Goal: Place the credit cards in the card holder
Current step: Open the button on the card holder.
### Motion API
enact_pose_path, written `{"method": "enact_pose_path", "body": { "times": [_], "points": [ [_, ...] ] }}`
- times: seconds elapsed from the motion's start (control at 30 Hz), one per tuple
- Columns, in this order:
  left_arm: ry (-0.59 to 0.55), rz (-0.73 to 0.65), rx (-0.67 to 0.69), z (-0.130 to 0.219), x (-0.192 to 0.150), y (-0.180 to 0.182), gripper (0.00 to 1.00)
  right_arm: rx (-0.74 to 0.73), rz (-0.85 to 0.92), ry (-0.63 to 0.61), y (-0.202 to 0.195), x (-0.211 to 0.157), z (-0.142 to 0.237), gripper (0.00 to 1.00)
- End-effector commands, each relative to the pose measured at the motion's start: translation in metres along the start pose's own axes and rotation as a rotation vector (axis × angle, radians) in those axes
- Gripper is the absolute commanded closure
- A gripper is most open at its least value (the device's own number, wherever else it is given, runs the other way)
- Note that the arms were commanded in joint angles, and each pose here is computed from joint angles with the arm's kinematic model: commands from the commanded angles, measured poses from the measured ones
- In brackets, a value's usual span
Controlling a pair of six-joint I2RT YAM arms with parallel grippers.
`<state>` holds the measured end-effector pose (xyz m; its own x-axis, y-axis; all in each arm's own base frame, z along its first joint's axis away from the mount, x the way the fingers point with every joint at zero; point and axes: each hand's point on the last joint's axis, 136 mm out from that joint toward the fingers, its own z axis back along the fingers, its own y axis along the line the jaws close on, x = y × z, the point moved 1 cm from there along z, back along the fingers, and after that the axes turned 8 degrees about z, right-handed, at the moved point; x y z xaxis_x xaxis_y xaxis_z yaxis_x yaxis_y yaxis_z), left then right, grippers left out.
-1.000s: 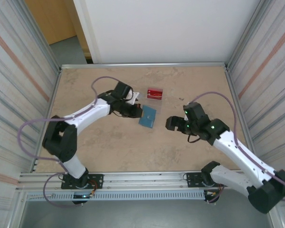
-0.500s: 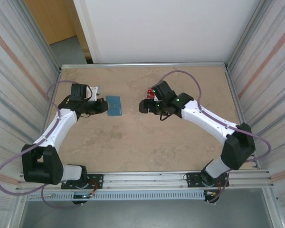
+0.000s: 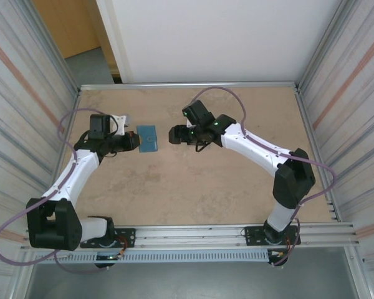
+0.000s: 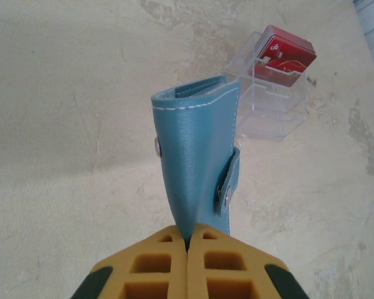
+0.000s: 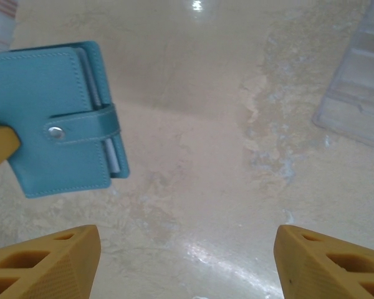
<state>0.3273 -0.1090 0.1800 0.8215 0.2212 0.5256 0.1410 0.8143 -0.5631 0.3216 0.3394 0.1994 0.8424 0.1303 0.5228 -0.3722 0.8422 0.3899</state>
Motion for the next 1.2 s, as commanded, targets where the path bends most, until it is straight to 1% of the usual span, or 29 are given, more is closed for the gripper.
{"method": "enact_pose_path", "body": {
  "times": [0.0,0.13,0.27,0.4,0.5,0.67,0.83,1.03,1.17],
  "points": [
    [-0.042,-0.048,-0.026,0.005,0.012,-0.007,1.0,-0.01,0.051,-0.047,0.015,0.014,0.005,0.28],
    [-0.044,-0.064,-0.016,0.005,0.014,-0.004,1.0,-0.047,0.071,-0.054,0.019,0.022,-0.003,0.34],
    [-0.065,-0.042,0.015,0.008,0.023,0.006,1.0,-0.076,0.11,-0.052,0.029,0.03,-0.012,0.38],
    [-0.064,-0.041,0.0,0.01,0.024,0.003,1.0,-0.025,0.09,-0.046,0.044,0.038,-0.025,0.44],
    [-0.065,-0.043,-0.011,0.009,0.024,0.001,1.0,0.017,0.102,-0.055,0.065,0.046,-0.032,0.48],
    [-0.058,-0.038,-0.019,0.009,0.025,-0.001,1.0,0.053,0.114,-0.024,0.086,0.043,-0.051,0.52],
    [-0.049,-0.04,-0.053,0.004,0.024,-0.004,1.0,0.112,0.101,-0.002,0.101,0.036,-0.069,0.56],
    [-0.044,-0.069,-0.065,0.003,0.022,-0.005,1.0,0.124,0.09,0.018,0.102,0.032,-0.079,0.59],
    [-0.04,-0.062,-0.081,0.005,0.023,-0.009,1.0,0.12,0.08,0.037,0.099,0.027,-0.085,0.61]
  ]
}}
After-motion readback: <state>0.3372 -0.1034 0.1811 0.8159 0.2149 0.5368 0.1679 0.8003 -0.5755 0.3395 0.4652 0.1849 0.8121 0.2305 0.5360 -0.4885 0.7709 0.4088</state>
